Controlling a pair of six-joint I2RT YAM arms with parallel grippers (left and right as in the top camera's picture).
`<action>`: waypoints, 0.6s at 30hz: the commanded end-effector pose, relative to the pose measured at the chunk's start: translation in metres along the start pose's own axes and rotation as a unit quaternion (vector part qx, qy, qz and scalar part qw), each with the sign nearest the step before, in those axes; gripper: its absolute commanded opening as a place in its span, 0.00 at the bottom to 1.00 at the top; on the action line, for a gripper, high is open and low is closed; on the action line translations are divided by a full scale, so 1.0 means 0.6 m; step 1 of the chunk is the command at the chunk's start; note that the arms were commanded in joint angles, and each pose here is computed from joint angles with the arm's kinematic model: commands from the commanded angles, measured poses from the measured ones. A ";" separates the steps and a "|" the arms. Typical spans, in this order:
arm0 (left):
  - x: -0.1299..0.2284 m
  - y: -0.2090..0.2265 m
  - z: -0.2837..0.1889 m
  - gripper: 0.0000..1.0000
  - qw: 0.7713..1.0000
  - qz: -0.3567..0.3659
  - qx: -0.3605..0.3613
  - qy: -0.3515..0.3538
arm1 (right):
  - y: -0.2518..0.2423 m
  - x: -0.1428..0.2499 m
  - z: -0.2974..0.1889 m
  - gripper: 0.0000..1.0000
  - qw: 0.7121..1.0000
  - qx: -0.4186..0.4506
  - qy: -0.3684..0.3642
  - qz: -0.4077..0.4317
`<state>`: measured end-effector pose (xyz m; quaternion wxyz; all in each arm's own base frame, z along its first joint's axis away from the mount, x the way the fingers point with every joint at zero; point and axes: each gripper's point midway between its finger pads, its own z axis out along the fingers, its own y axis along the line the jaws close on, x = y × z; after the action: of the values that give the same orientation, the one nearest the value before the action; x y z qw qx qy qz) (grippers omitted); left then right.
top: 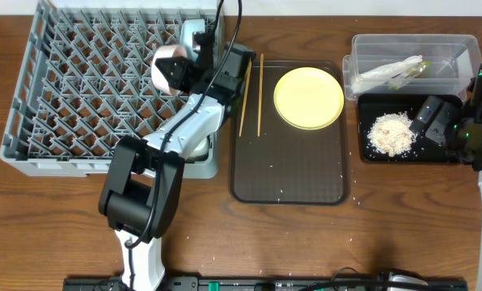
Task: Sort waste into correct bins and load items into the dishwasher
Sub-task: 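Carry the pink bowl into the dish rack and release it, then reach the left gripper to the yellow plate's edge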
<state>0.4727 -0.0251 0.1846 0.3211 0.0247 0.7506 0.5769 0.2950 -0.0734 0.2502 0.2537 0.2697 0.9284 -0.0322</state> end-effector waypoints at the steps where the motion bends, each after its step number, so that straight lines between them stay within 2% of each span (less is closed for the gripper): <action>1: 0.021 -0.018 -0.003 0.07 1.000 0.016 0.006 0.000 | -0.008 -0.007 -0.004 0.99 1.000 0.004 -0.005 0.014; 5: 0.030 -0.035 -0.014 0.07 1.000 0.022 0.017 -0.007 | -0.008 -0.006 -0.004 0.99 1.000 0.004 -0.005 0.014; 14: 0.012 -0.060 -0.066 0.09 0.998 0.028 0.046 -0.042 | -0.008 -0.007 -0.004 0.99 1.000 0.004 -0.005 0.015; 16: 0.008 -0.068 -0.076 0.16 0.997 0.029 0.058 -0.050 | -0.008 -0.007 -0.004 0.99 1.000 0.004 -0.005 0.014; 18: 0.005 -0.073 -0.084 0.31 0.996 0.030 0.065 -0.056 | -0.008 -0.007 -0.004 0.99 1.000 0.004 -0.006 0.014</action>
<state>0.4594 -0.0676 0.1647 0.3379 0.0761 0.7544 0.5575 0.2951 -0.0733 0.2502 0.2537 0.2696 0.9284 -0.0320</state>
